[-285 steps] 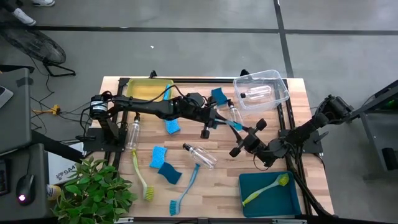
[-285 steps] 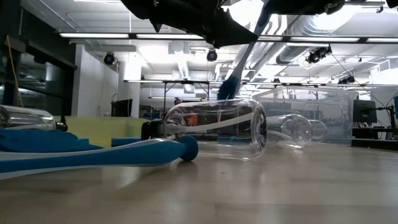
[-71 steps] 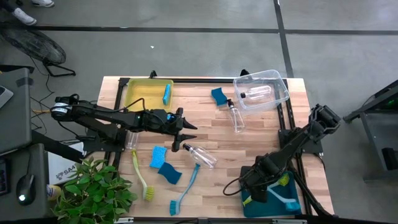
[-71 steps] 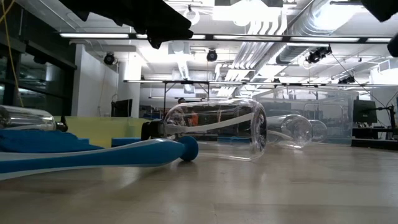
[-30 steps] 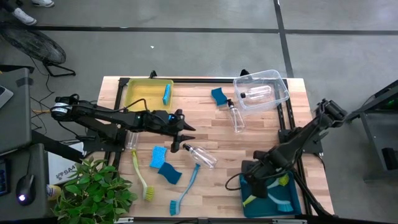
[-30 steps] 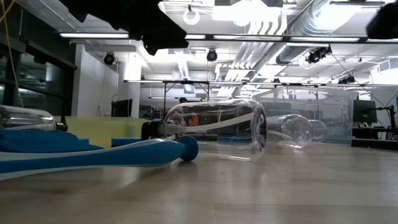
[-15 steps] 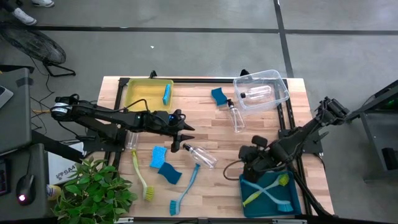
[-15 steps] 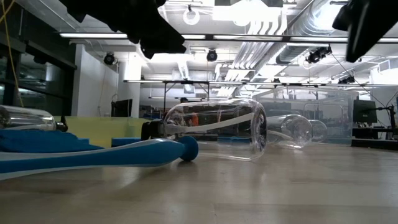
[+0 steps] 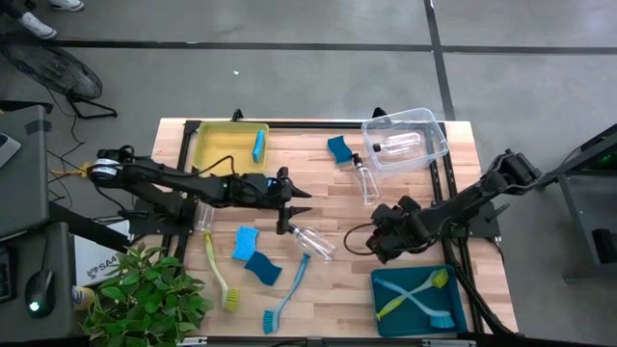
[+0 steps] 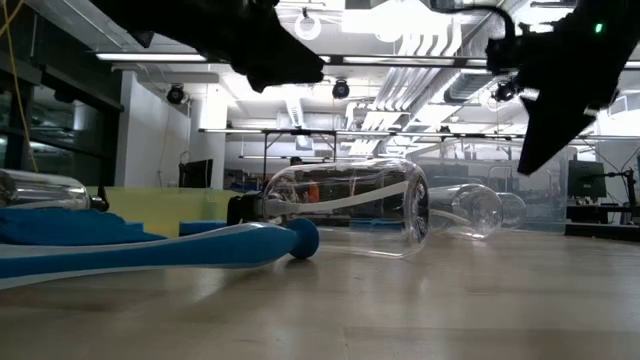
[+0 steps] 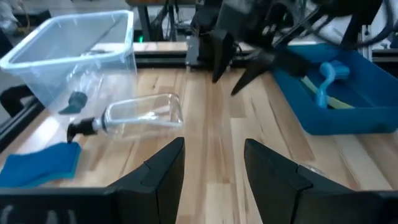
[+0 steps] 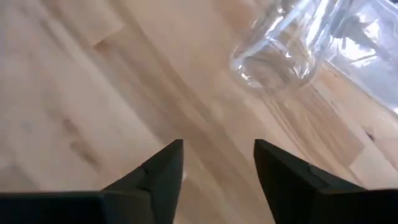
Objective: Pick & Place Kitchen Sink Supplies
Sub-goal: Put the transparent soap dispenser into the transparent bin
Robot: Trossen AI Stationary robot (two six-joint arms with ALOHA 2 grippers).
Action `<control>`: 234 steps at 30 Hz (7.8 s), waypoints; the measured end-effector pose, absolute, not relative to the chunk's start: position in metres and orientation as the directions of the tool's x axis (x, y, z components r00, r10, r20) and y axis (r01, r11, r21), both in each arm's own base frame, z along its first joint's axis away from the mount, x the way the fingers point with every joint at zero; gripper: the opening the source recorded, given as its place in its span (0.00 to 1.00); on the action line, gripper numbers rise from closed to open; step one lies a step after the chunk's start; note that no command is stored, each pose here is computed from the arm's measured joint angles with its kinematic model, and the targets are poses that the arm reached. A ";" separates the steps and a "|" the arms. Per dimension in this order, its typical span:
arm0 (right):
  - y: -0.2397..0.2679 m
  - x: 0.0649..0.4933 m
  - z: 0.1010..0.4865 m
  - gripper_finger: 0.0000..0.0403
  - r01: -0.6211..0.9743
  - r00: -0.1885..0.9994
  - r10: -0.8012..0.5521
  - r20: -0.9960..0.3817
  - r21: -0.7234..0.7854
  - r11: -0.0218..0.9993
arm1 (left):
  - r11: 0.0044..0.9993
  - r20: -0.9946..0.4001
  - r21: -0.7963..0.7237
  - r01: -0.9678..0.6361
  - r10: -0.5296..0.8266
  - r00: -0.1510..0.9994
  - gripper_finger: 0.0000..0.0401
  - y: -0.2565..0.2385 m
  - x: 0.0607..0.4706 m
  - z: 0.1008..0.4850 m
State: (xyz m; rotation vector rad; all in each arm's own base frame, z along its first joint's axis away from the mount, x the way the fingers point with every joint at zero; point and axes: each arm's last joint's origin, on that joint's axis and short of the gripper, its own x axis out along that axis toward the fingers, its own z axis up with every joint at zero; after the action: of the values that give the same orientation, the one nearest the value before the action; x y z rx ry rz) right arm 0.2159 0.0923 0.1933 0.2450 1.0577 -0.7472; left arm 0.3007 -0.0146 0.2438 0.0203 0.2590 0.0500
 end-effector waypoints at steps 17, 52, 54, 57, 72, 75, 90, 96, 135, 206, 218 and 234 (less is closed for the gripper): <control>0.051 0.233 0.180 0.65 0.816 0.348 -0.589 -0.729 -0.073 0.573 | 0.997 -0.226 0.048 -0.059 0.069 0.972 0.41 -0.015 0.325 0.215; 0.009 0.242 0.177 0.85 0.878 0.262 -0.491 -0.831 -0.006 0.479 | 0.998 -0.282 0.029 -0.055 0.061 0.958 0.41 -0.016 0.324 0.210; 0.009 0.242 0.177 0.85 0.877 0.261 -0.492 -0.831 -0.009 0.480 | 0.998 -0.282 0.028 -0.053 0.058 0.958 0.41 -0.016 0.324 0.210; 0.009 0.242 0.177 0.85 0.878 0.261 -0.496 -0.828 -0.010 0.478 | 0.998 -0.282 0.028 -0.052 0.058 0.958 0.41 -0.016 0.324 0.210; 0.006 0.249 0.167 0.98 0.893 0.243 -0.480 -0.843 0.001 0.451 | 0.998 -0.284 0.024 -0.051 0.055 0.957 0.41 -0.016 0.324 0.209; 0.005 0.256 0.163 0.96 0.897 0.268 -0.493 -0.828 0.028 0.441 | 1.000 -0.288 0.015 -0.023 0.026 0.957 0.41 -0.017 0.324 0.209; -0.006 0.261 0.162 0.95 0.929 0.282 -0.513 -0.811 0.097 0.356 | 1.000 -0.288 0.008 0.000 0.002 0.957 0.41 -0.018 0.324 0.209; -0.013 0.261 0.162 0.94 0.940 0.270 -0.505 -0.820 0.112 0.321 | 1.000 -0.288 0.002 -0.002 0.003 0.957 0.41 -0.017 0.324 0.209; -0.015 0.268 0.144 0.85 0.934 0.237 -0.489 -0.839 0.058 0.353 | 1.000 -0.288 -0.024 0.016 -0.023 0.957 0.41 -0.018 0.324 0.209; 0.134 0.260 0.185 0.85 0.785 0.561 -0.827 -0.021 -0.302 0.540 | 0.998 0.128 0.045 -0.038 0.032 0.991 0.41 -0.016 0.327 0.250; 0.147 0.264 0.198 0.85 0.747 0.586 -0.810 -0.014 -0.378 0.546 | 0.999 0.159 -0.025 0.031 -0.026 0.987 0.41 0.000 0.332 0.262; 0.155 0.268 0.219 0.85 0.721 0.582 -0.813 -0.001 -0.461 0.516 | 0.992 0.087 -0.106 0.062 -0.053 0.995 0.72 -0.002 0.333 0.255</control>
State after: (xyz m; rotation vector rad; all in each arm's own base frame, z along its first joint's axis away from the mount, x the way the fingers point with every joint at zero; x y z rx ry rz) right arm 0.2684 0.1548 0.2187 -0.4422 0.2285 -0.9309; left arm 0.3332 -0.0018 0.2547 -0.1089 -0.0842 -0.0576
